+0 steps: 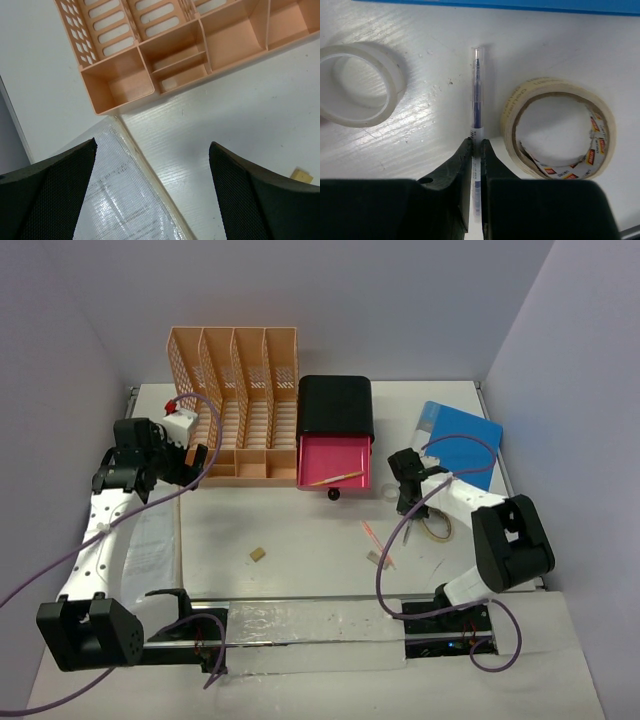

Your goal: Organize the desk

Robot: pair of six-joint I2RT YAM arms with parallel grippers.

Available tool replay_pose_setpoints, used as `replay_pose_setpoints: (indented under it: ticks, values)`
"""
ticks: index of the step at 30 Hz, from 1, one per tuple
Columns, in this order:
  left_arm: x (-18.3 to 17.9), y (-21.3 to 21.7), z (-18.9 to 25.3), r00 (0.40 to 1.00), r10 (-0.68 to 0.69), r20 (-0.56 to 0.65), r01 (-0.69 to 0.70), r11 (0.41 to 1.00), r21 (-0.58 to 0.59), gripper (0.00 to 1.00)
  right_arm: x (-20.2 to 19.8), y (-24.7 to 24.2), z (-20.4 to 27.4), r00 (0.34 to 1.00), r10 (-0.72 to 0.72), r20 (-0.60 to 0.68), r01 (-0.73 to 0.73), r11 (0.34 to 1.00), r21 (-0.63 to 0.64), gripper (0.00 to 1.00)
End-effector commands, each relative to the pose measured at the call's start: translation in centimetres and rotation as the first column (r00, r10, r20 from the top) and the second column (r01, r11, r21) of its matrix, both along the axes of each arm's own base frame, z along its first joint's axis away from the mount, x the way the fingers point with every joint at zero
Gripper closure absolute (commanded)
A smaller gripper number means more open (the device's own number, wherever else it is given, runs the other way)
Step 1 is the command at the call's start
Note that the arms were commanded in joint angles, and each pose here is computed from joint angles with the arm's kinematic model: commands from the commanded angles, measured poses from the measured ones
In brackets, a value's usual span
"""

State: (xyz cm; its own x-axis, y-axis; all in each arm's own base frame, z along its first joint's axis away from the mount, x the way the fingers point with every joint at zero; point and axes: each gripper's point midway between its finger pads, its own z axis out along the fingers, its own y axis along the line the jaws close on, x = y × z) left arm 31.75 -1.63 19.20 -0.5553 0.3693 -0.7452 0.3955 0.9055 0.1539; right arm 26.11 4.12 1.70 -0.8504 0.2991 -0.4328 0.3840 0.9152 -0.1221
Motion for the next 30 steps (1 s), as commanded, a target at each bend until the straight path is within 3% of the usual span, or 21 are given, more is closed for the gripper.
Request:
replay_pose_setpoints:
  ticks: [1, 3, 7, 12, 15, 17, 24, 30]
  values:
    - [0.1, -0.4, 0.6, 0.999, -0.029, 0.044, 0.031, 0.999, -0.028, 0.01, 1.2, -0.8, 4.0, 0.992, 0.006, 0.125, -0.001, 0.999, -0.041, 1.00]
    - [0.0, -0.4, 0.3, 0.999, -0.023, 0.038, 0.024, 0.999, -0.030, 0.01, 1.6, -1.1, 5.5, 0.987, 0.018, 0.159, -0.007, 0.998, -0.069, 1.00]
    - [-0.2, -0.1, -0.2, 1.000, -0.003, 0.030, 0.004, 0.999, -0.037, 0.01, 3.2, 0.4, 13.7, 0.918, 0.107, 0.381, -0.061, 0.989, -0.132, 1.00]
    - [-0.5, -0.1, -0.8, 1.000, 0.013, 0.021, -0.012, 0.998, -0.065, 0.01, 4.9, 5.5, 25.5, 0.634, 0.290, 0.717, -0.215, 0.957, -0.196, 1.00]
    - [-0.6, 0.0, -1.0, 0.999, 0.026, 0.019, -0.025, 0.997, -0.075, 0.01, 5.7, 9.1, 30.0, 0.420, 0.376, 0.826, -0.342, 0.909, -0.240, 1.00]
    - [-0.8, 0.1, -1.3, 0.999, 0.038, 0.015, -0.037, 0.996, -0.076, 0.01, 6.4, 11.4, 31.1, 0.338, 0.441, 0.832, -0.403, 0.866, -0.295, 1.00]
    - [-1.6, 0.3, -2.4, 0.998, 0.062, -0.010, -0.063, 0.994, -0.084, 0.01, 9.6, 19.4, 28.0, 0.260, 0.738, 0.623, -0.540, 0.646, -0.539, 1.00]
    - [-2.1, 1.1, -3.2, 0.995, 0.093, -0.023, -0.094, 0.994, -0.058, 0.01, 11.6, 19.8, 23.4, 0.334, 0.841, 0.427, -0.549, 0.541, -0.636, 1.00]
